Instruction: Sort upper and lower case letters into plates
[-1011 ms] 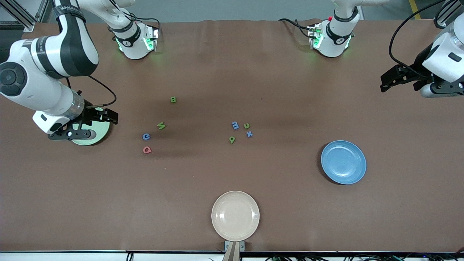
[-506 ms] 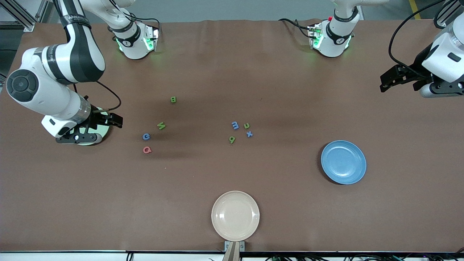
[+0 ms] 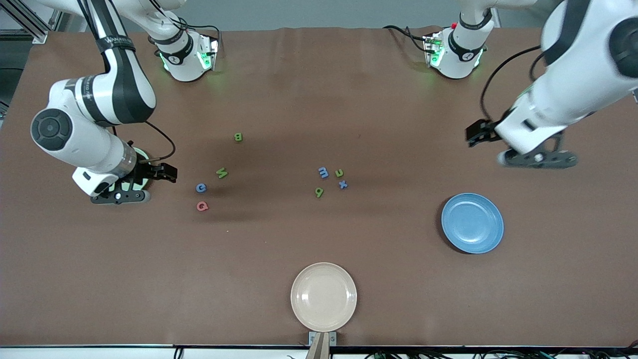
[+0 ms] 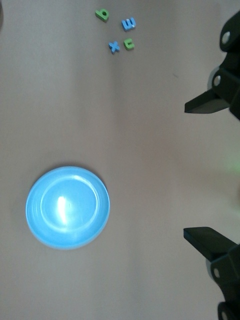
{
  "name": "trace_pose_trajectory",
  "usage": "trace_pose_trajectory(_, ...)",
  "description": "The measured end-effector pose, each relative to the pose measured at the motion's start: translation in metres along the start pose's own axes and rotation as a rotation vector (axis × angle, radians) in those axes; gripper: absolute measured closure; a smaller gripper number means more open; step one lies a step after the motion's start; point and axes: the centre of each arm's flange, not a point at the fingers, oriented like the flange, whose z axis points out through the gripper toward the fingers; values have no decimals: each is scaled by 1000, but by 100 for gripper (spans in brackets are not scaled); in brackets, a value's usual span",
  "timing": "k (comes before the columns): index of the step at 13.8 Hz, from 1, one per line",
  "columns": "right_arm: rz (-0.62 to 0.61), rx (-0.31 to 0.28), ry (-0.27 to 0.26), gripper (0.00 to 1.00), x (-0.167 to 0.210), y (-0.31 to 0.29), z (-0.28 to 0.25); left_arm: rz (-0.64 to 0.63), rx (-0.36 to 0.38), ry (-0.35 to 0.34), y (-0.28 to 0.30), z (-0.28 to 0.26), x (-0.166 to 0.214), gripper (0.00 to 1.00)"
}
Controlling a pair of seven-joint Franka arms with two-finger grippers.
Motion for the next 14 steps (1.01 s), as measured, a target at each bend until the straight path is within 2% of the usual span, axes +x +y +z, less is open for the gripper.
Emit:
trace_pose_trajectory(3,-2,9,16,0,7,-5,27,4,3,-23,57,52,17,0)
trace_pose_trajectory(6,-8,13,40,0,16,-11,55,-45,2,-22,116,106,24,0)
trace_pose_trajectory(10,-6,18,83,0,30,-12,100,-194,-17,8,186,190,14,0)
trace_pose_trajectory(14,-4,19,80,0,35,-12,136,-330,-54,46,206,246,4,2)
